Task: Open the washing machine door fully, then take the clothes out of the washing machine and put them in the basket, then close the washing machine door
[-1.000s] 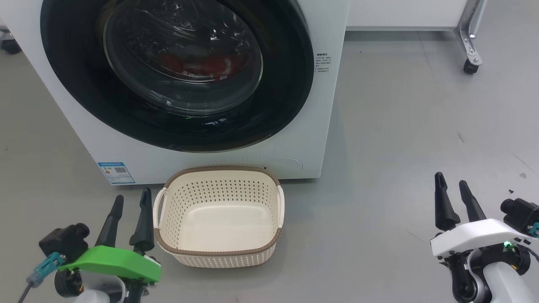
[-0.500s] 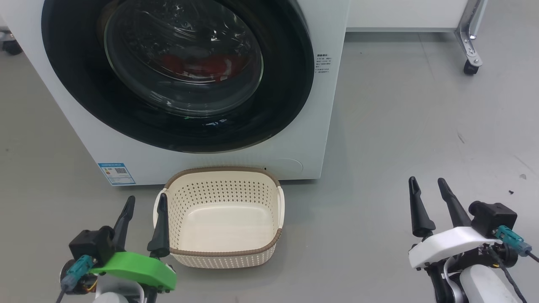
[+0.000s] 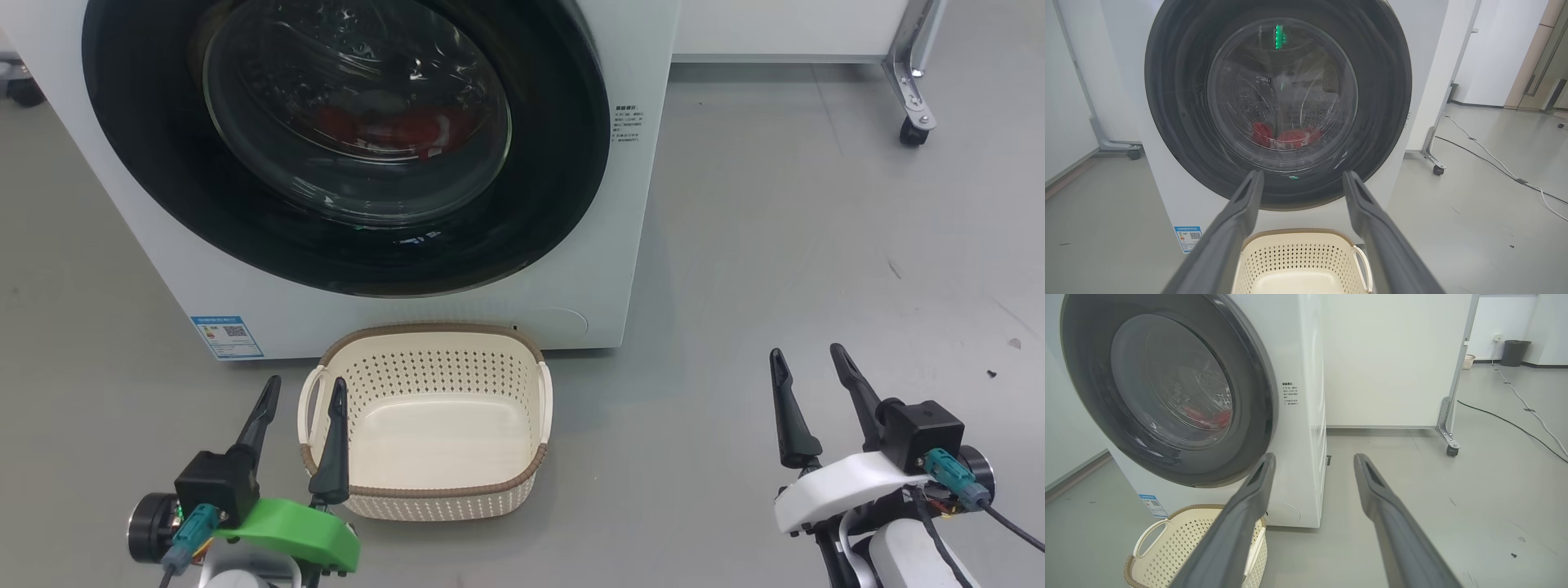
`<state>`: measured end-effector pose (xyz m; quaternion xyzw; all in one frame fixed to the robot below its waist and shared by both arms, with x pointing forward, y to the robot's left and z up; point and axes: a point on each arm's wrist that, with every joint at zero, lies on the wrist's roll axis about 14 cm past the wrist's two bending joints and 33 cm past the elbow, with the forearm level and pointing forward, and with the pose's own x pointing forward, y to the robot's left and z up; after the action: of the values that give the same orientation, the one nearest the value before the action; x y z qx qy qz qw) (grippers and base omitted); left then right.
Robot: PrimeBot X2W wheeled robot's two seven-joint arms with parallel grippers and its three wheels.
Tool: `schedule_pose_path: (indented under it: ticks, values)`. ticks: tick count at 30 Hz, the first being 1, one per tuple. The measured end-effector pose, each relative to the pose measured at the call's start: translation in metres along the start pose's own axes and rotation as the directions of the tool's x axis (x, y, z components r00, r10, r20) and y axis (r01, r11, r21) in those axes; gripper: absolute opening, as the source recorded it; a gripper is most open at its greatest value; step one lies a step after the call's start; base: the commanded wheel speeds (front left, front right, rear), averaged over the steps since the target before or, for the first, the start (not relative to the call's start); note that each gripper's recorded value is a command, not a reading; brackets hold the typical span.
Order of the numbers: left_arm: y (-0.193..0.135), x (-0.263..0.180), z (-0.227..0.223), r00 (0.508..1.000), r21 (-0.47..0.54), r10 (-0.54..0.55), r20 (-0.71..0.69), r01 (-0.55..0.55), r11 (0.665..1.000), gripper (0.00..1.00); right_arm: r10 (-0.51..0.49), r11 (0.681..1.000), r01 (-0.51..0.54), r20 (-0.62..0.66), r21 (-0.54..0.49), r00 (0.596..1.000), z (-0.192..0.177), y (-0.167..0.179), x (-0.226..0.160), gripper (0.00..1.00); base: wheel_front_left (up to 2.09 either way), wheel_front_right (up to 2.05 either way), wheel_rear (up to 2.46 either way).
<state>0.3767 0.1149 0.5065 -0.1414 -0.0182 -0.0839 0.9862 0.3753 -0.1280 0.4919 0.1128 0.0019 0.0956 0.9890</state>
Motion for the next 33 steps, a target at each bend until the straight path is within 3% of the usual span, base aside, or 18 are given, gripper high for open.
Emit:
schedule_pose_path:
  ticks: [33]
  values:
    - [0.0085,0.0009,-0.0031,0.999,-0.011,0.048,-0.005,-0.048,0.999,1.00,-0.055,0.998,0.055,0.003,0.023,0.998,-0.0018,-0.0084,0.0016,1.00,0.00,0.00,0.00]
